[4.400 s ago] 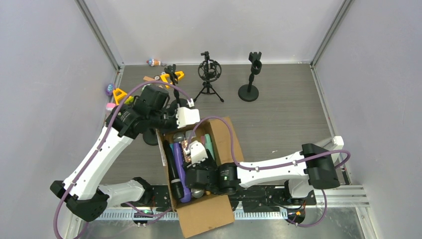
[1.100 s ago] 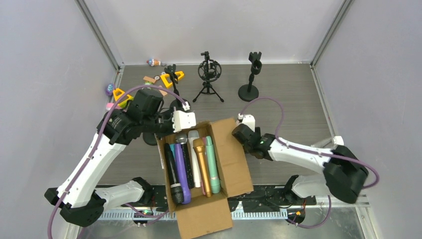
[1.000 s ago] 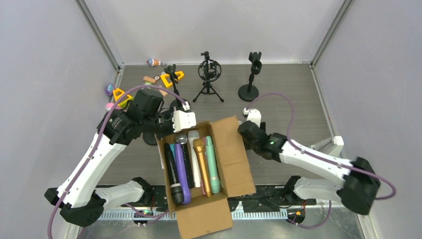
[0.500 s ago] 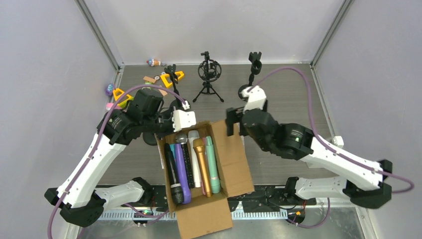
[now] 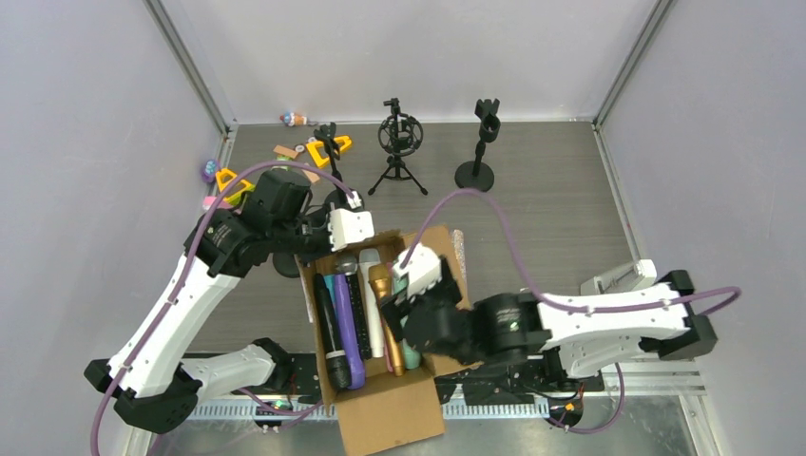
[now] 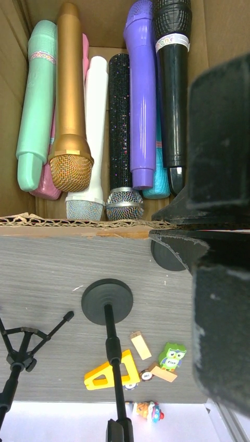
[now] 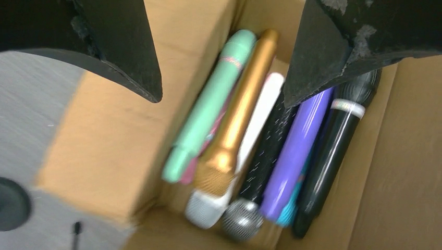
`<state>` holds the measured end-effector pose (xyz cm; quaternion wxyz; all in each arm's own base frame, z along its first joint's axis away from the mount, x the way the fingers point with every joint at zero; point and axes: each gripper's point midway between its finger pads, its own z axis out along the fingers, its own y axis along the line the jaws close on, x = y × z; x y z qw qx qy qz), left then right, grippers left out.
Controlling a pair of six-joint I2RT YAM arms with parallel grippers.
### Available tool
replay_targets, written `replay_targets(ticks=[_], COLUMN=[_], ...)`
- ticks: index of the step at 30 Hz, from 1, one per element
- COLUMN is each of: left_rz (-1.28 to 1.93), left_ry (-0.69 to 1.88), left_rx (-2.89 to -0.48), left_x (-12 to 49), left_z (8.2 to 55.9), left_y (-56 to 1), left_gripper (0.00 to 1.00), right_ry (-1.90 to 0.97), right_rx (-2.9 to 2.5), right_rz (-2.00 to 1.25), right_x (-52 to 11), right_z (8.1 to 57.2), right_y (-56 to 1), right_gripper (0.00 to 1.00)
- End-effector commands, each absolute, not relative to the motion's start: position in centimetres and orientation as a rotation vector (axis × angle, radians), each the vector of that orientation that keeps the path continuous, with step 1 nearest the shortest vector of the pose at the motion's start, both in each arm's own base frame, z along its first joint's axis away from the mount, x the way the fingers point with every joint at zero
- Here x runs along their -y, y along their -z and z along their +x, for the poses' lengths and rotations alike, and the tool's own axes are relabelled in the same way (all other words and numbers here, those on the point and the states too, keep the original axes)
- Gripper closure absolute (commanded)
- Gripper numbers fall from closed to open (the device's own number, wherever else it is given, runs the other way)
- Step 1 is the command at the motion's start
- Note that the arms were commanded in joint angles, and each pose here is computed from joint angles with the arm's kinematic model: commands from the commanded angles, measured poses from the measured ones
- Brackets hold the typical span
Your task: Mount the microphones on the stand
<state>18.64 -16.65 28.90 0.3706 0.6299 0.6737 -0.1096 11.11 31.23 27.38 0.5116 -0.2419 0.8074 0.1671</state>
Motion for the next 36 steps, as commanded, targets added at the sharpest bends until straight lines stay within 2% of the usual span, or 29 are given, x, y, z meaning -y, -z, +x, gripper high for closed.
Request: replay_targets(ticks=[1, 4, 7, 16, 28, 31, 36], left_rz=[1.585, 1.585, 1.588, 1.602, 1.607, 1.611, 1.613], left_ry=[0.343, 0.341, 0.334, 0.344, 0.358, 0.356, 0.358], left_rx=[-1.715, -1.709, -1.703, -1.692, -1.671, -1.673, -1.678], left_x=[16.9, 17.1, 17.0, 17.0, 16.8, 16.7, 16.5], left_z=[17.5, 17.6, 17.7, 17.3, 16.6, 16.5, 16.3], left_y=[-30.2, -30.5, -30.9, -30.3, -30.7, -30.4, -30.0], left_gripper=[1.00, 1.00, 1.00, 1.00, 1.00, 1.00, 1.00], right_ry=[-0.489, -0.503, -0.479, -0.437, -0.413, -0.419, -0.482], right_rx=[-1.935, -1.971, -2.016, -2.130, -2.150, -2.131, -2.074], right_rz=[-0.545, -0.563, -0.585, -0.564, -0.606, -0.590, -0.512], right_x=[-34.8, -36.2, -37.3, -38.3, -40.1, -40.0, -37.9], right_z=[8.5, 7.7, 7.7, 9.2, 9.4, 9.6, 10.3], right_y=[-24.9, -22.3, -19.9, -13.8, -11.8, -13.0, -18.0], right_gripper=[0.11, 0.19, 0.21, 0.37, 0.51, 0.61, 0.85])
